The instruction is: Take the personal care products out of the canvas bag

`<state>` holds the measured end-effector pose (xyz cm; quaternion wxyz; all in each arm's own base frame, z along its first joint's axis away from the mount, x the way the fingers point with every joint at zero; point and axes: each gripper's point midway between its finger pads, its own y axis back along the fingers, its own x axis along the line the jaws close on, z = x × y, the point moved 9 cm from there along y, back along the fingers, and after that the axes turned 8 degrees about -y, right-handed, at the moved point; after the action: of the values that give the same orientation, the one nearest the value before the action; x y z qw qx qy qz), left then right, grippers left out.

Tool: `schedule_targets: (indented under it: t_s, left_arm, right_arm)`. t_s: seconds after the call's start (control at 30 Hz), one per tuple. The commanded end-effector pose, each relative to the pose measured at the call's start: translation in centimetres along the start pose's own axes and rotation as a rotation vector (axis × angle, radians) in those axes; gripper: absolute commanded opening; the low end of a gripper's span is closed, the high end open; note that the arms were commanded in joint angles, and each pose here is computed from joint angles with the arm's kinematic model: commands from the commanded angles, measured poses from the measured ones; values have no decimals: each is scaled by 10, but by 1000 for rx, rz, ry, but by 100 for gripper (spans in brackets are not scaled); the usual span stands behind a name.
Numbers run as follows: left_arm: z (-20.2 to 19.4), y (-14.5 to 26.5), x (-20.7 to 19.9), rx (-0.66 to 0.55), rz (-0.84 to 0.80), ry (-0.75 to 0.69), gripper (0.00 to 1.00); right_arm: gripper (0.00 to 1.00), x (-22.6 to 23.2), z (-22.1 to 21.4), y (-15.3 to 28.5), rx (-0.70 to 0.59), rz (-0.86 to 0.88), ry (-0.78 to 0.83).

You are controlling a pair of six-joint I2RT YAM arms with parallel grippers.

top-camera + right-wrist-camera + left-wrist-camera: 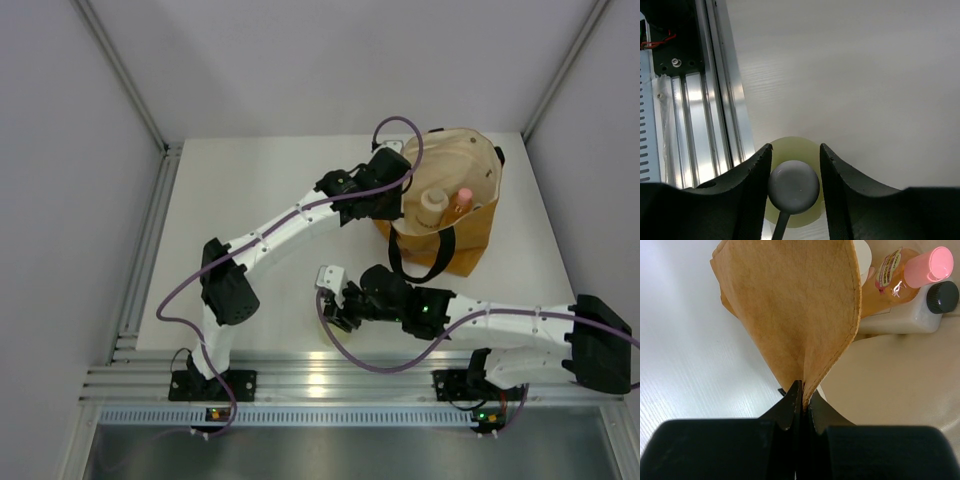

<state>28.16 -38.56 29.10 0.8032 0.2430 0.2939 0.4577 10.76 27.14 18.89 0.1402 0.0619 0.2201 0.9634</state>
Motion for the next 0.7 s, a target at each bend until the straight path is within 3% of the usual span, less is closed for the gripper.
schedule_targets:
  t_s: [0.0, 0.03, 0.1, 0.17, 0.5, 0.67]
  left_arm:
    - [4, 0, 3, -13, -8, -8, 0]
    - [4, 0, 3, -13, -9, -3, 0]
    - [4, -1, 2, -10, -14, 10, 0]
    - [4, -1, 1, -4, -24, 23, 0]
    - [6, -2, -5, 2, -48, 108, 0]
    - [8, 0, -8, -2, -45, 168, 0]
  right_arm:
    - [44, -6, 52, 6, -239, -16, 30]
    - [49, -6, 54, 8, -240, -13, 29]
    - [79, -4, 57, 14, -240, 3, 25]
    - [95, -1, 66, 20, -245, 18, 24]
    - [99, -2, 97, 94, -336, -58, -32]
    - [100, -50, 121, 147, -421, -454, -260]
